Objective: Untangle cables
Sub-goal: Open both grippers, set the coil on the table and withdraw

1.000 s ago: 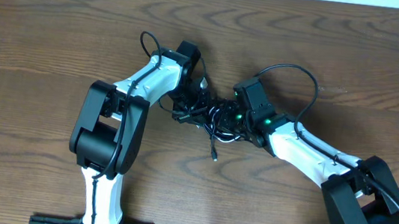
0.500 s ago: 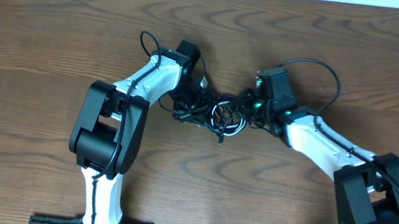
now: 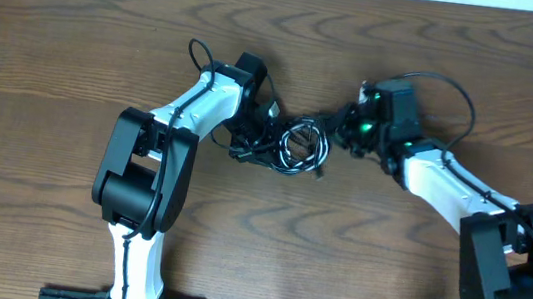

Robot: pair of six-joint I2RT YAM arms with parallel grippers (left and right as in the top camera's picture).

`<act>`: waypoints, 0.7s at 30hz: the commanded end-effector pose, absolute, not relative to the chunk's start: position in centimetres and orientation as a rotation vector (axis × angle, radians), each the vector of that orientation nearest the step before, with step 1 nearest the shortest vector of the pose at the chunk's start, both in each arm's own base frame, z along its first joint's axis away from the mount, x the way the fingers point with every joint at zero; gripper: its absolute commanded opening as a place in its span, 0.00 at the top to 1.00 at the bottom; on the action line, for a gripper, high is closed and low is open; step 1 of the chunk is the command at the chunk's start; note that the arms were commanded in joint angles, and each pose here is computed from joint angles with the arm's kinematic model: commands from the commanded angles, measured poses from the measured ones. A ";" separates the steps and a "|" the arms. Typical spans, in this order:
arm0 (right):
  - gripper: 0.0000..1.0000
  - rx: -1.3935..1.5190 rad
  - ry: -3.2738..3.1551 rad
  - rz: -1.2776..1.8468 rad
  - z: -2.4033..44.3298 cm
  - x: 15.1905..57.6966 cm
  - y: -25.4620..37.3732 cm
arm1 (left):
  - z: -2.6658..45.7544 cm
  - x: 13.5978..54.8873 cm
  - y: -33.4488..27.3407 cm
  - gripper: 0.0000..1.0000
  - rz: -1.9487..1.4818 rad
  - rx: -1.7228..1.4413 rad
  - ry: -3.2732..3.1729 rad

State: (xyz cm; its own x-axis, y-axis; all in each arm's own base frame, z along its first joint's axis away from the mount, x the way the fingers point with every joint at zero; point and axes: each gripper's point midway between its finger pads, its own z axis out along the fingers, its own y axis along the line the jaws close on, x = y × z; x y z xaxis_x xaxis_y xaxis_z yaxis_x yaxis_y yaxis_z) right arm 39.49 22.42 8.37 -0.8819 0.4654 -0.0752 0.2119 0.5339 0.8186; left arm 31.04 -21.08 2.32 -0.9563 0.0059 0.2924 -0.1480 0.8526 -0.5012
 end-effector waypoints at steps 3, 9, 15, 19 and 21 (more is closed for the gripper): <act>0.99 0.500 2.342 1.445 12.1 41.8 21.7 | 1.6 30.6 -20.2 0.92 0.697 0.036 -2.770; 0.99 0.287 2.303 1.468 13.1 41.6 21.3 | 1.3 30.7 -19.8 0.92 0.656 0.034 -2.787; 0.99 0.384 2.252 1.527 13.8 42.8 16.7 | -0.4 30.8 -16.7 0.92 0.399 0.024 -2.874; 0.99 0.459 2.229 1.564 14.0 43.1 13.5 | -1.2 31.3 -14.3 0.92 0.189 0.075 -2.931; 0.99 0.509 2.244 1.551 13.4 43.0 12.3 | -1.4 31.6 -13.4 0.92 0.105 0.165 -2.950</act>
State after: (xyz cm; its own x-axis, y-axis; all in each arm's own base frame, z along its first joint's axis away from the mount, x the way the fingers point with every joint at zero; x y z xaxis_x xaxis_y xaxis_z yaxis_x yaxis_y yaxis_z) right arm 43.37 12.67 12.86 -0.8507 0.5160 -0.1000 0.1038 0.3513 0.9305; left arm 31.10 -16.74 -0.13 -0.9725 -0.0198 0.2320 -0.0803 0.9638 -0.2542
